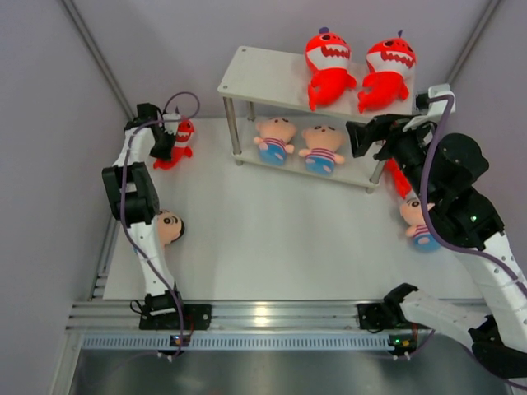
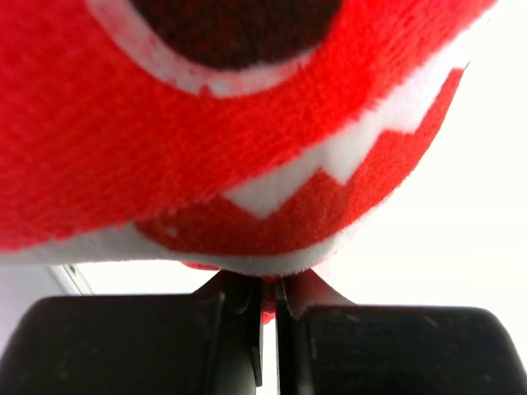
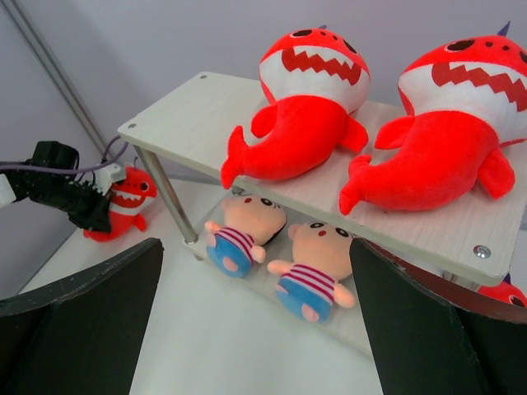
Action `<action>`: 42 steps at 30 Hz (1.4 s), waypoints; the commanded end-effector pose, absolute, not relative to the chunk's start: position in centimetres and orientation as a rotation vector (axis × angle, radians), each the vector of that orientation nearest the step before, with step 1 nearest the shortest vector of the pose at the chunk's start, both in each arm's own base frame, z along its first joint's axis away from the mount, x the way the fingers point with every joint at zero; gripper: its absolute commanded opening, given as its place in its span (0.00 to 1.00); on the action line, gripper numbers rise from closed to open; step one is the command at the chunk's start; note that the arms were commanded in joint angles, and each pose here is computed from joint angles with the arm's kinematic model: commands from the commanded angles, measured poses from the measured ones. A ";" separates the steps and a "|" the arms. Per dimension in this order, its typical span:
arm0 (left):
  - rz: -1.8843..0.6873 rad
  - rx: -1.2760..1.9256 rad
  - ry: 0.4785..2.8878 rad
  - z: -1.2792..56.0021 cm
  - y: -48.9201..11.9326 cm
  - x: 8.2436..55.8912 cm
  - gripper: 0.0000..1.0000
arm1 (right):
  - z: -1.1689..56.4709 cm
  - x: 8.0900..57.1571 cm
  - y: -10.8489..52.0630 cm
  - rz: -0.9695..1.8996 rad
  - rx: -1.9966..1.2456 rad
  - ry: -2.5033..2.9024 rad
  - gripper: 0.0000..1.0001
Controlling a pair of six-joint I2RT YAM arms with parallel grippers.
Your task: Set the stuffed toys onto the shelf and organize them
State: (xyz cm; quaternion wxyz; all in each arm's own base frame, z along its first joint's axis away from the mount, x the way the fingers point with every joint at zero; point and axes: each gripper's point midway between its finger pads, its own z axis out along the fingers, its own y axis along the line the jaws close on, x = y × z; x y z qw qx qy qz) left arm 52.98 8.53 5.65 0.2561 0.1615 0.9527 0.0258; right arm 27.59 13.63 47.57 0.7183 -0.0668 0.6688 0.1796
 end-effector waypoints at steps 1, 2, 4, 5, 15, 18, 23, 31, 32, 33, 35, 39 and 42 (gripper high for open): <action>-0.012 0.255 2.400 14.8 7.7 53.8 0.00 | 49.5 27.0 13.1 0.414 -0.121 1.408 0.97; -0.012 0.223 2.362 16.9 7.6 53.7 0.00 | 49.7 26.7 13.0 0.418 -0.118 1.401 0.97; -0.023 0.139 2.332 18.9 7.6 53.5 0.00 | 49.7 26.6 12.8 0.422 -0.108 1.393 0.97; -0.017 0.114 2.301 20.6 7.6 53.3 0.00 | 49.9 26.2 12.7 0.429 -0.106 1.383 0.97; -0.132 -0.083 1.957 37.4 5.2 50.2 0.00 | 49.9 25.7 12.0 0.430 -0.076 1.365 0.97; -0.208 -0.055 1.798 44.8 2.2 48.1 0.00 | 49.7 25.8 12.2 0.443 -0.070 1.367 0.97; -0.383 0.103 1.657 51.2 -6.8 44.5 0.00 | 49.3 25.6 12.3 0.472 -0.057 1.369 0.97; -0.643 0.224 1.629 51.9 -18.5 44.3 0.00 | 48.5 25.7 12.6 0.503 -0.029 1.392 0.96; -0.636 0.239 1.635 51.1 -19.3 45.5 0.00 | 48.3 25.7 12.6 0.504 -0.025 1.400 0.96; -0.651 0.259 1.608 51.8 -20.5 45.4 0.00 | 48.2 25.7 12.6 0.506 -0.024 1.405 0.96; -0.675 0.260 1.601 51.3 -21.9 46.6 0.00 | 47.7 25.7 12.4 0.503 -0.013 1.422 0.96; -0.746 0.313 1.655 48.3 -26.0 47.5 0.00 | 47.1 25.9 12.0 0.490 0.024 1.437 0.96; -0.779 0.336 1.718 45.3 -28.1 48.3 0.00 | 46.8 26.1 12.0 0.491 0.032 1.442 0.95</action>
